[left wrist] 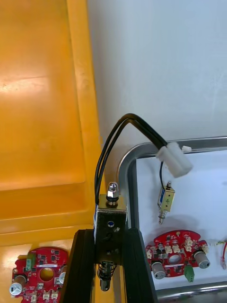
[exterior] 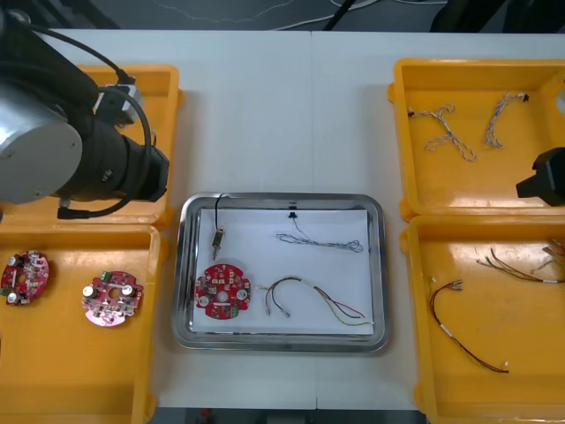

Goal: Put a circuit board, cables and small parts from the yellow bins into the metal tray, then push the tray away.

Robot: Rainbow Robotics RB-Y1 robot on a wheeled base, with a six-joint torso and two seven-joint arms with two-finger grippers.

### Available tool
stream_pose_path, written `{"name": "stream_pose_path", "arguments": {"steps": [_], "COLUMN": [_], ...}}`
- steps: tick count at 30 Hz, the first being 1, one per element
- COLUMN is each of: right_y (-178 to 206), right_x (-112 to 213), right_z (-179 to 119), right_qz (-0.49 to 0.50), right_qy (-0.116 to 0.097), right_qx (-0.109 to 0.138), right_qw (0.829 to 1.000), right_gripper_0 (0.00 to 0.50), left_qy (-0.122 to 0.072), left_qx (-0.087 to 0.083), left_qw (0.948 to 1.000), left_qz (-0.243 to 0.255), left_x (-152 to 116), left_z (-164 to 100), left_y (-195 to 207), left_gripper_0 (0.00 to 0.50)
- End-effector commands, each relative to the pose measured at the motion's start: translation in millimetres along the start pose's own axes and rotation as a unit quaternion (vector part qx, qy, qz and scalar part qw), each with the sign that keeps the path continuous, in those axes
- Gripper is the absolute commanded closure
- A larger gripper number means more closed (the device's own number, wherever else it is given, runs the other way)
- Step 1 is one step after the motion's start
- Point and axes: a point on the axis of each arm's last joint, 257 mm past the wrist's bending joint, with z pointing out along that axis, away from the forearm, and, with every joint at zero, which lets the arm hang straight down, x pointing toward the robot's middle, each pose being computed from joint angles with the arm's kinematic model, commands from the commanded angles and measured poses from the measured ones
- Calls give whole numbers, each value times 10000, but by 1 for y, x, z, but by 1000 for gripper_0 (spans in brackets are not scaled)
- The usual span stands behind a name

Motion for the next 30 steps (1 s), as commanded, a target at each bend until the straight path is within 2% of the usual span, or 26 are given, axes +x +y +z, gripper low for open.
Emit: {"name": "stream_pose_path", "arguments": {"steps": [1, 8, 11, 14, 23, 30], "right_y": [-28, -46, -49, -52, -50, -49], "right_x": [12, 37, 41, 45, 55, 60], "right_z": [-15, -13, -11, -10, -4, -2], "right_qz": [297, 534, 572, 598, 625, 647], "right_qy": [-68, 113, 160, 197, 305, 367], "right_qx": [287, 378, 397, 449, 386, 376], "right_qw": [9991, 9978, 9974, 9970, 9968, 9965], "right_gripper_0": [0, 0, 0, 0, 0, 0], "left_qy": [-94, 68, 161, 118, 76, 205], "left_qx": [-125, -99, -148, -201, -39, 31], "left_qw": [9996, 9998, 9997, 9997, 9998, 9993], "left_qz": [-241, -156, -127, -35, 181, 298], "left_x": [17, 39, 50, 54, 66, 74], "left_z": [0, 7, 12, 17, 30, 38], "left_y": [-17, -33, -35, -40, -68, -84], "left_gripper_0": [500, 500, 500, 500, 500, 500]}}
